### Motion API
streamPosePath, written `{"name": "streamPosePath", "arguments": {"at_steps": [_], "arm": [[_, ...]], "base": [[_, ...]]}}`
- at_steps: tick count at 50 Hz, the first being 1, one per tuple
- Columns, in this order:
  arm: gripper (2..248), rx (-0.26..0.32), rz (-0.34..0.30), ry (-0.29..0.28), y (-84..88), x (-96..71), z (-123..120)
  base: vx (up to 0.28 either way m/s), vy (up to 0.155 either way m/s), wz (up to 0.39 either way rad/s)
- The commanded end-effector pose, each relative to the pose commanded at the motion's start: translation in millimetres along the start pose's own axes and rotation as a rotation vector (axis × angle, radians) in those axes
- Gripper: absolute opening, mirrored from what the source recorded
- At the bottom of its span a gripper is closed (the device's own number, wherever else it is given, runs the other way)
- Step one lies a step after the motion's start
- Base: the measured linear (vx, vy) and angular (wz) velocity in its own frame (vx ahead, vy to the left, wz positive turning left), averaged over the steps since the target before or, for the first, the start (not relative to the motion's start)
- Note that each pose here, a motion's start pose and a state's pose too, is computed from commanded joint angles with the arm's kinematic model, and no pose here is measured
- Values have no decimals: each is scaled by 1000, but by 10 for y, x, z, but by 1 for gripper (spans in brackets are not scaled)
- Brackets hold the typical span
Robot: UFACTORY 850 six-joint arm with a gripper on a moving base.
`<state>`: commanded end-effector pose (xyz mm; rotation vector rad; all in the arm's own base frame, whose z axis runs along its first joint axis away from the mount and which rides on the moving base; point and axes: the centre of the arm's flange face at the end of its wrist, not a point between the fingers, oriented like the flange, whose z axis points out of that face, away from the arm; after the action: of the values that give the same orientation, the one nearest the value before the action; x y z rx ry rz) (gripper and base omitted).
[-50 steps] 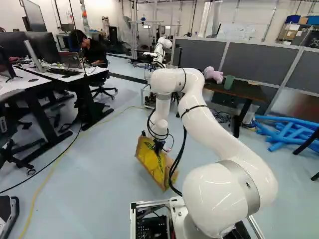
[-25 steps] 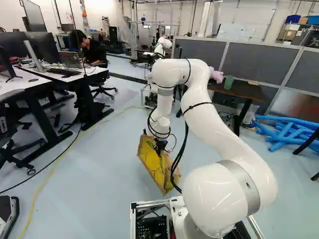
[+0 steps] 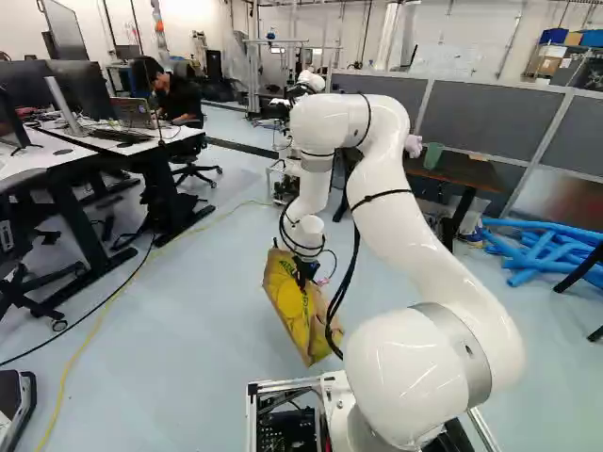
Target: Pick up the bag on the ground and place it on the table
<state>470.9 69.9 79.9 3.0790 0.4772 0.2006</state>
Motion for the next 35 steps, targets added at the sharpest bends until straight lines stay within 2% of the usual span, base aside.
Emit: {"name": "streamPosePath", "arguments": {"at_steps": [20, 35], "arm": [[22, -11, 83, 16, 6, -40, -303], [22, -11, 148, 5, -27, -175, -545]], "base": [[0, 0, 0], [0, 0, 0]]}}
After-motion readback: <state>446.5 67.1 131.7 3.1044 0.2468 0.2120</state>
